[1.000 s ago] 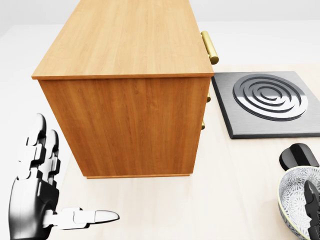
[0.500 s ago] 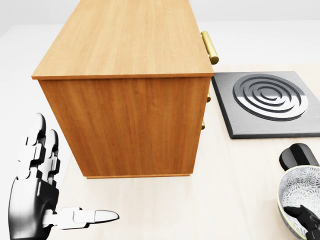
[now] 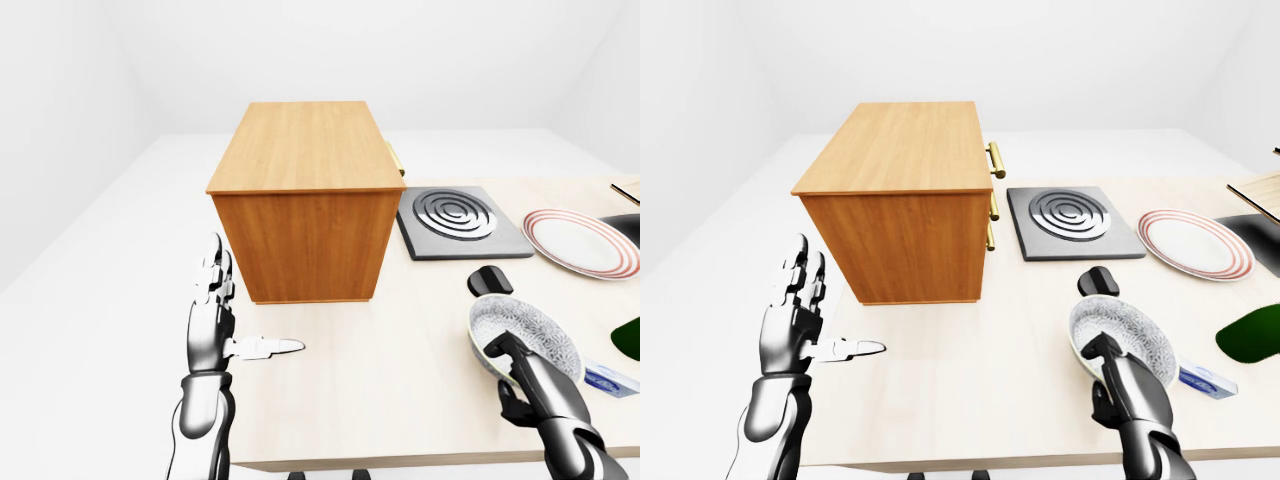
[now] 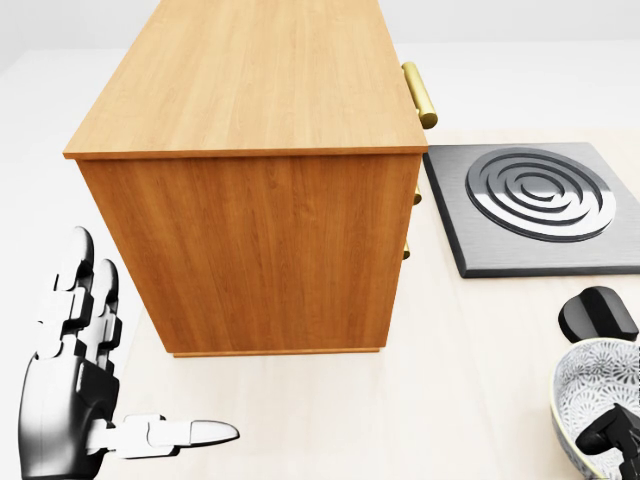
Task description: Put the bowl on the top of the cabinet.
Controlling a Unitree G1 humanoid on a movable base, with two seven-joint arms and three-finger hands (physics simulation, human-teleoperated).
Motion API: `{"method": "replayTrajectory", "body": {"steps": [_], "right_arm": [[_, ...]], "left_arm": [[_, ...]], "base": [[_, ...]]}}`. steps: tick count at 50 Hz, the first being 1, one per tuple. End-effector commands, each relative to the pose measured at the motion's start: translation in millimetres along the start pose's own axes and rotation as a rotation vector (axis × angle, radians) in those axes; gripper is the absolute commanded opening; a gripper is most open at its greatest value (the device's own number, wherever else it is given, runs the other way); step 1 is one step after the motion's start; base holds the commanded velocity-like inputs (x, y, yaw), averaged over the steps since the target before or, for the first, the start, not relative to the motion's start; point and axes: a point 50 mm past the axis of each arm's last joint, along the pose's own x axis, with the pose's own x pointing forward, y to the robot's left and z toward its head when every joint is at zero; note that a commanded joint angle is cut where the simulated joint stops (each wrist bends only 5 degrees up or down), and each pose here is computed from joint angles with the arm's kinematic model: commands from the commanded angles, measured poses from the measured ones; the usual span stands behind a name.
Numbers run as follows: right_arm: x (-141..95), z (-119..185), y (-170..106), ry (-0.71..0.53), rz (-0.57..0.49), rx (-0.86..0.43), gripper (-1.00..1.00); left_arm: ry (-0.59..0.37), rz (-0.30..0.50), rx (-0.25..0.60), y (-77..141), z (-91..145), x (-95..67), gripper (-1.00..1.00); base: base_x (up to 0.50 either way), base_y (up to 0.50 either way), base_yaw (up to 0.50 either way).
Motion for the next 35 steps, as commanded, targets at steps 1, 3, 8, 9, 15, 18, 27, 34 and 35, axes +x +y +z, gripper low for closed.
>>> {"method": "replayTrajectory", "body": {"steps": [1,3,8,9,15,18,27,34,35], "right_arm": [[-7,9,-18,-0.043,0.007,0.058,-1.0],[-10,15,-29,-0.072,-0.016,0.068,-1.0],[-19,28,-51,-0.137,-0.051,0.086,-1.0],[-20,31,-56,-0.151,-0.058,0.087,-1.0],[-34,48,-81,-0.245,-0.105,0.072,-1.0],[-39,55,-90,-0.279,-0.123,0.057,-1.0],[-35,95,-138,-0.449,-0.311,-0.09,-1.0],[24,123,-190,-0.421,-0.324,-0.158,-1.0],[36,126,-198,-0.409,-0.34,-0.17,-1.0]], "left_arm": [[0.0,-0.002,0.0,0,0,-0.2,1.0],[0.001,-0.002,0.0,0,0,0.0,1.0],[0.001,-0.002,0.0,0,0,0.3,1.0],[0.001,-0.002,0.0,0,0,0.2,1.0],[-0.002,0.0,-0.002,0,1,-0.1,1.0],[-0.005,0.002,-0.002,1,1,-0.1,1.0],[-0.004,0.005,-0.003,1,1,0.8,1.0],[-0.007,0.001,-0.003,1,1,0.5,1.0],[-0.006,0.0,-0.003,0,1,0.5,1.0]], "base": [[0.0,0.0,0.0],[0.0,0.0,0.0],[0.0,0.0,0.0],[0.0,0.0,0.0],[0.0,0.0,0.0],[0.0,0.0,0.0],[0.0,0.0,0.0],[0.0,0.0,0.0],[0.0,0.0,0.0]]}}
